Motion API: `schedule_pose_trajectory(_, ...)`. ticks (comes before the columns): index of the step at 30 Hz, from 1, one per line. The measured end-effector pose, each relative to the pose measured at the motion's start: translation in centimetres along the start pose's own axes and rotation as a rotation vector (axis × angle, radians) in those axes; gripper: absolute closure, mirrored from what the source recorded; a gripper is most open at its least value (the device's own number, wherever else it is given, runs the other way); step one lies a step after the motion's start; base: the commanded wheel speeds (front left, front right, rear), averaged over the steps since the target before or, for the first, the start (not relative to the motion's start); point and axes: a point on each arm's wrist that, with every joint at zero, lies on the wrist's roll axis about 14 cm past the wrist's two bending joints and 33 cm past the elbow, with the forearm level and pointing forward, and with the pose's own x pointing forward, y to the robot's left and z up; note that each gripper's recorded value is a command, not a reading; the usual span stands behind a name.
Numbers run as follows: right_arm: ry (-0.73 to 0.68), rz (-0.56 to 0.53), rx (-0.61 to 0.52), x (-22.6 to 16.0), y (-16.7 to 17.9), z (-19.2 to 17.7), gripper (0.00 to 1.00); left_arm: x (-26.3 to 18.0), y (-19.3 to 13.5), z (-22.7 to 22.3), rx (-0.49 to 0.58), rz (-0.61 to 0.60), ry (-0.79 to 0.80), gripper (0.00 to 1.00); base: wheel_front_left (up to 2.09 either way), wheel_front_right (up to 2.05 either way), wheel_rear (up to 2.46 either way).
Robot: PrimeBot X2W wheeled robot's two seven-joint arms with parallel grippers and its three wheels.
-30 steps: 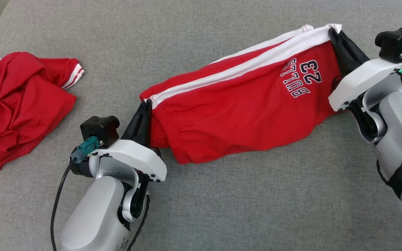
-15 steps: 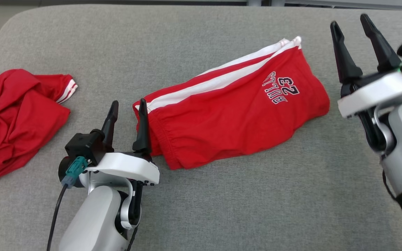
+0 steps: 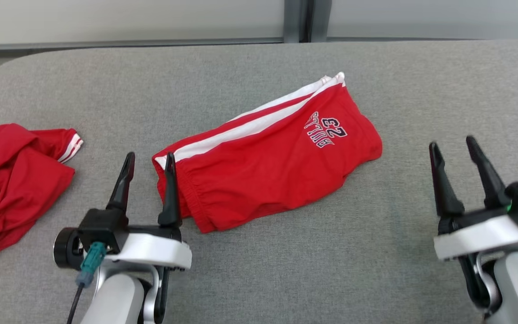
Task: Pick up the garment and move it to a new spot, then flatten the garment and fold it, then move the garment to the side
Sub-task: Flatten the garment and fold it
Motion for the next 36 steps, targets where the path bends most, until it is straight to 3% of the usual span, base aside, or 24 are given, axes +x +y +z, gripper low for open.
schedule_pose_trajectory(12,0.04,-0.065,0.017,-6.3,1.5,0.2,0.0,-3.0,0.3,-1.5,0.068,-0.008,0.051,0.0,0.0,0.0,0.0)
schedule_pose_trajectory(36,0.071,-0.059,0.015,-6.7,2.3,0.0,0.0,-3.2,0.5,-2.1,0.074,-0.002,0.071,0.0,0.0,0.0,0.0)
